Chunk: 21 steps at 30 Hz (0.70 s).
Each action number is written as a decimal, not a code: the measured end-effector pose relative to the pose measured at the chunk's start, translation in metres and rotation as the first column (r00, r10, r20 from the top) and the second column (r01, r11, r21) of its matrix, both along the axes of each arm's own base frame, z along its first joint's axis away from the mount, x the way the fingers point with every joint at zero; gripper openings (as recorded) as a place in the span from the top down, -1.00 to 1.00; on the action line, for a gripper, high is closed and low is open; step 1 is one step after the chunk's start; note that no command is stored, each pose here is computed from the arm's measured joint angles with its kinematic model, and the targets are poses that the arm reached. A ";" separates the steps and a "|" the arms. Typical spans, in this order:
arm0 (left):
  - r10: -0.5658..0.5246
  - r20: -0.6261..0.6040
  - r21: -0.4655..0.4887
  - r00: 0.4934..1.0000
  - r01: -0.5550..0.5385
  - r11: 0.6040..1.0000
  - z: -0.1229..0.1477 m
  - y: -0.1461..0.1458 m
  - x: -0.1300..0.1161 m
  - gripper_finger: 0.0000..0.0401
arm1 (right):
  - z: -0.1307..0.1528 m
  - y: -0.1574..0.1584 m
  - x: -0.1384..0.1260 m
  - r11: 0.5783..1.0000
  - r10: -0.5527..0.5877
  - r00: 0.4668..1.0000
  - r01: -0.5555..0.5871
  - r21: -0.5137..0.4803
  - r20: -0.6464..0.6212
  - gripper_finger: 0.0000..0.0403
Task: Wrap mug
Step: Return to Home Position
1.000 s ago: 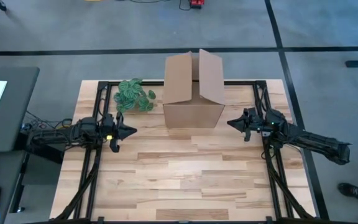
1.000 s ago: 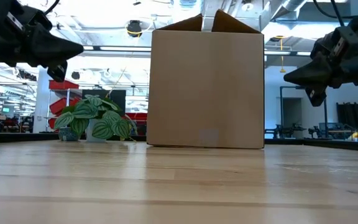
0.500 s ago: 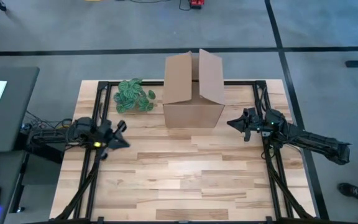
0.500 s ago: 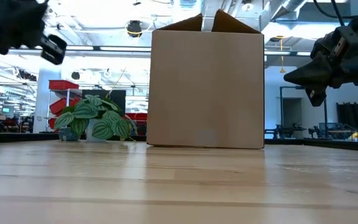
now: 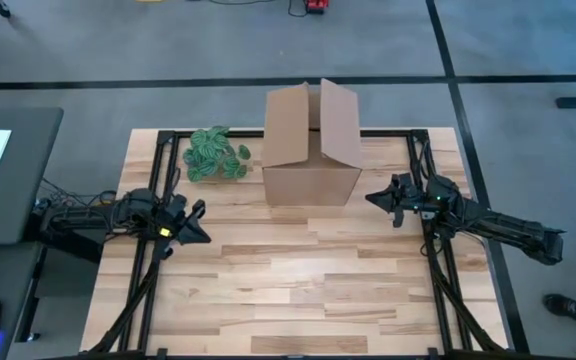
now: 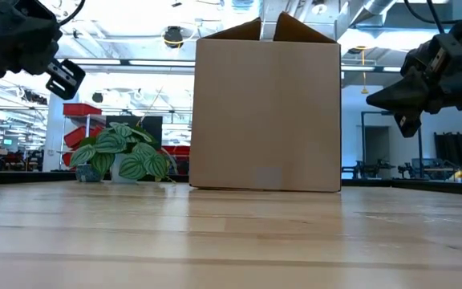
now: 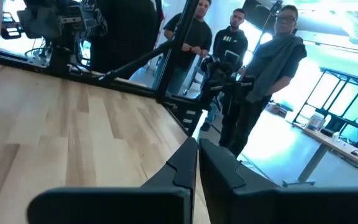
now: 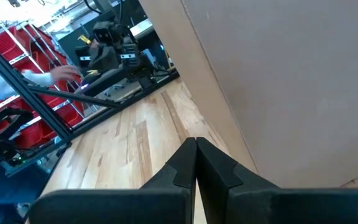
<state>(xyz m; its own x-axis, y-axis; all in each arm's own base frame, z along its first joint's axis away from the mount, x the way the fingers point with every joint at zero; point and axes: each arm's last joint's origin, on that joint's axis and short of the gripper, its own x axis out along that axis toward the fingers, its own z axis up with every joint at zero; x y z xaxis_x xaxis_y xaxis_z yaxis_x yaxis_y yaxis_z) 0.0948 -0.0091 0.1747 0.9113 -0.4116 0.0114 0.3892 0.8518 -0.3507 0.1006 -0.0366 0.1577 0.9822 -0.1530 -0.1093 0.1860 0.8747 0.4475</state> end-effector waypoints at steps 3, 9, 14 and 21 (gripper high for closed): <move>0.000 -0.001 0.000 1.000 0.000 1.000 0.000 0.000 0.000 1.00 | 0.000 0.000 0.000 1.000 0.000 1.000 0.000 -0.001 0.001 1.00; 0.001 0.006 0.000 1.000 -0.001 1.000 0.000 0.000 0.000 1.00 | 0.000 0.000 0.000 1.000 0.001 1.000 -0.001 0.000 0.000 1.00; 0.002 0.006 0.001 1.000 -0.002 1.000 0.000 0.000 0.000 1.00 | 0.000 0.000 0.000 1.000 0.001 1.000 -0.001 -0.001 0.001 1.00; 0.003 0.005 0.001 1.000 -0.003 1.000 0.000 0.000 0.000 1.00 | 0.000 0.000 0.000 1.000 0.001 1.000 -0.001 -0.001 0.001 1.00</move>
